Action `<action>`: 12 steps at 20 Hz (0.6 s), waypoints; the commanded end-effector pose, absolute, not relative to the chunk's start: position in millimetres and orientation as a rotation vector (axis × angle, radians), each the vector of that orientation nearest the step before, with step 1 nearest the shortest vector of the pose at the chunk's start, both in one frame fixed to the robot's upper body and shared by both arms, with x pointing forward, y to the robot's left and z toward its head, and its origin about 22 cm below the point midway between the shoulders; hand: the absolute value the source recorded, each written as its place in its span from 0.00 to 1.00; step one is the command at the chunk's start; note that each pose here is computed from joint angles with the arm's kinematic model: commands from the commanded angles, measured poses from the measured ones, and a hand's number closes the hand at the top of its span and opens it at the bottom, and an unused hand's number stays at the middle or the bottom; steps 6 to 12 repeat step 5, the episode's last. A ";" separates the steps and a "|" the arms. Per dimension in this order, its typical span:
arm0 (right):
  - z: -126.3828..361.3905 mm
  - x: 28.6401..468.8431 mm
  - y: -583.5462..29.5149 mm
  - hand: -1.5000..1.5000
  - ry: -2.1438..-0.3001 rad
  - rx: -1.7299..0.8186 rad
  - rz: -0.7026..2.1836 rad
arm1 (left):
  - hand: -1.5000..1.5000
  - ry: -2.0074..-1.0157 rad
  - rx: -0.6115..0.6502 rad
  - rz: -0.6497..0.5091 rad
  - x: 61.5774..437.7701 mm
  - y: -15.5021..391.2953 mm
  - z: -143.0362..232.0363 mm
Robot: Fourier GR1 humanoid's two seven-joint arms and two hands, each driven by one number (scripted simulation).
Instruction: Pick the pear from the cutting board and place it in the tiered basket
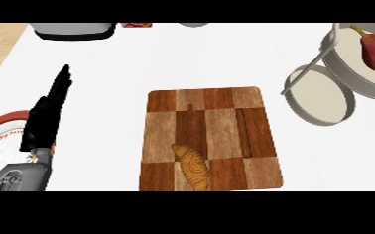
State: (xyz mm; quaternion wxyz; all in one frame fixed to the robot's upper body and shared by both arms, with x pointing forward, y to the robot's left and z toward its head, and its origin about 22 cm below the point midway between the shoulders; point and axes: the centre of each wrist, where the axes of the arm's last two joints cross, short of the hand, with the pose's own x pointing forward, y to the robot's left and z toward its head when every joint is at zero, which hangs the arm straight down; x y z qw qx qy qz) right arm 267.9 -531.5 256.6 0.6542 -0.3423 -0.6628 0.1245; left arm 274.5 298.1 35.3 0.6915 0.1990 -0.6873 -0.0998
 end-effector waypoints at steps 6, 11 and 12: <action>234.4 183.0 -616.9 0.00 -1.572 -0.696 0.194 | 0.50 -1.533 0.436 -0.206 271.2 289.8 26.2; 234.4 183.0 -616.9 0.00 -1.572 -0.696 0.194 | 0.50 -1.533 0.436 -0.206 271.2 289.8 26.2; 234.4 183.0 -616.9 0.00 -1.572 -0.696 0.194 | 0.50 -1.533 0.436 -0.206 271.2 289.8 26.2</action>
